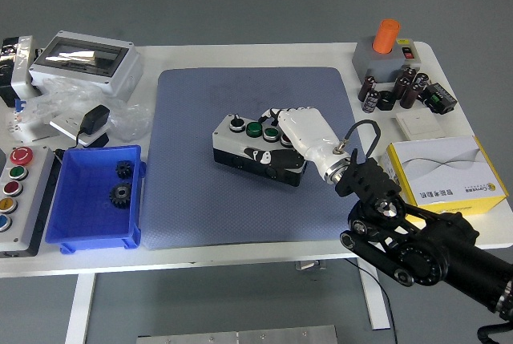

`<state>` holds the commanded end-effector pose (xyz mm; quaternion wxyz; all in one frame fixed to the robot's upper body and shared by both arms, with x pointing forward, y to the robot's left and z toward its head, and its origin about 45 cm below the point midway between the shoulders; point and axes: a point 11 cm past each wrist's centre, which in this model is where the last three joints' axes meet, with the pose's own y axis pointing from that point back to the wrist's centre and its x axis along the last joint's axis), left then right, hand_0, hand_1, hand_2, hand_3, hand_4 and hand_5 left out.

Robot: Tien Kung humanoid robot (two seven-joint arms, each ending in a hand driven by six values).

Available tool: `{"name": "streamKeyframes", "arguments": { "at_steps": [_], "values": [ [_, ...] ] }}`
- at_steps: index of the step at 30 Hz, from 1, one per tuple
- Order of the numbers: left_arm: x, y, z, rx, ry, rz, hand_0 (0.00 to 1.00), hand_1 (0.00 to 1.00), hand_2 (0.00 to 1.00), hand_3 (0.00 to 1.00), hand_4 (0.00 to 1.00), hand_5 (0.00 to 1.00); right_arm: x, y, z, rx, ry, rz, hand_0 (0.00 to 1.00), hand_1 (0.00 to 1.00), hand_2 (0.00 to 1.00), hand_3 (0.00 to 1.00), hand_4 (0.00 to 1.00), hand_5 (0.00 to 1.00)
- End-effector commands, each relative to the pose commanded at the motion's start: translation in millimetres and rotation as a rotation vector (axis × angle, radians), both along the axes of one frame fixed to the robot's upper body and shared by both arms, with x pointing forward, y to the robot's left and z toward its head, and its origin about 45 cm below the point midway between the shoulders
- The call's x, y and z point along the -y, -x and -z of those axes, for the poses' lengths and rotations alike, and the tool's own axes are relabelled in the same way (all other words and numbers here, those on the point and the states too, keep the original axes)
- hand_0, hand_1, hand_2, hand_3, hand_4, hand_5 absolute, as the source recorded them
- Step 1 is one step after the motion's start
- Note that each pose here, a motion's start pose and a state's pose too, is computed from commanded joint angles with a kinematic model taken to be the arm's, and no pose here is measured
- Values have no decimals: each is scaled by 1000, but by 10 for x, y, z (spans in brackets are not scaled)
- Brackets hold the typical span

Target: Pick up the button,place it on the desk,press the button,press the button

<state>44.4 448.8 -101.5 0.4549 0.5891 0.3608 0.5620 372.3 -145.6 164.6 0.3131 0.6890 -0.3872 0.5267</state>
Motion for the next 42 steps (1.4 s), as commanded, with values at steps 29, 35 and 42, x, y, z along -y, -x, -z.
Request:
{"name": "streamKeyframes", "arguments": {
  "at_steps": [29,35,42],
  "values": [
    [27,7,11,0,5,0,701,704,608,644,702,253,-28,191,-514,147,-143,-104,120,355,391,470,377,2],
    [30,28,15,-3,5,-3,701,705,608,644,702,251,7,302,-461,51,-74,-26,256,488,580,645,537,192],
    [34,41,18,-5,6,-3,701,705,608,644,702,251,91,380,-451,-20,30,62,828,850,914,998,902,431]
  ]
}}
